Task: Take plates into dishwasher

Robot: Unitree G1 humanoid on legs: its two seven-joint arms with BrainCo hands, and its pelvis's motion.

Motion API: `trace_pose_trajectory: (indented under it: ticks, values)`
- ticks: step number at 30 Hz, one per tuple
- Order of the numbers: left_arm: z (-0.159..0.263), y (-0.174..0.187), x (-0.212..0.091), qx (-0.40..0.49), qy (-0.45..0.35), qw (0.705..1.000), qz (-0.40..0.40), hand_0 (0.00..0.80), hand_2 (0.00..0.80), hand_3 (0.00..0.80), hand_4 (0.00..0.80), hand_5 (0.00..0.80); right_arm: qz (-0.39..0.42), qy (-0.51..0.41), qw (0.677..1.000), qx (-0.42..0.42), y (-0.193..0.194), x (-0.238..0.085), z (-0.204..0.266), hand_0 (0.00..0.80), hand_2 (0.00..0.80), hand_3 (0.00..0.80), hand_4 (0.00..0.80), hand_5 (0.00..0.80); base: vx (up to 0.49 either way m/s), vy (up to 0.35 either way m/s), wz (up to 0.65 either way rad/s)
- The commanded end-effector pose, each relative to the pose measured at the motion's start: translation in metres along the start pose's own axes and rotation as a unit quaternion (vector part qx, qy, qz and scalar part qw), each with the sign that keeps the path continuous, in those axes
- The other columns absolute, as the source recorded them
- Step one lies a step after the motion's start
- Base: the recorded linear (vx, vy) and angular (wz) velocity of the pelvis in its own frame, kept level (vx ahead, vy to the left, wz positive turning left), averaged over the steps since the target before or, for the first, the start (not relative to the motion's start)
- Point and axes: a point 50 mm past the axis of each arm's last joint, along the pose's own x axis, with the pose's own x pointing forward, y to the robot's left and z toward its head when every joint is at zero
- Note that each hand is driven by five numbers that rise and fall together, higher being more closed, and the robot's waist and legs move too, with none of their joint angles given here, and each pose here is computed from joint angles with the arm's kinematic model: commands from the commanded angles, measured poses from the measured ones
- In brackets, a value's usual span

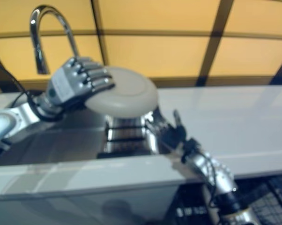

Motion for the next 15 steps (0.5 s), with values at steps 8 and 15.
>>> trace_pose_trajectory:
  ticks: [8, 15]
  values:
    - [-0.017, 0.024, 0.036, 0.014, -0.004, 0.998, 0.066, 0.800, 0.800, 0.800, 0.800, 0.800, 0.097, 0.009, 0.995, -0.037, 0.050, 0.010, 0.009, 0.000, 0.000, 0.000, 0.000, 0.000, 0.000, 0.000, 0.00]
    - [-0.015, 0.023, 0.039, 0.009, -0.012, 0.998, 0.062, 0.800, 0.800, 0.800, 0.800, 0.800, 0.115, 0.007, 0.992, -0.041, 0.057, 0.012, 0.009, 0.000, 0.000, 0.000, 0.000, 0.000, 0.000, 0.000, 0.00]
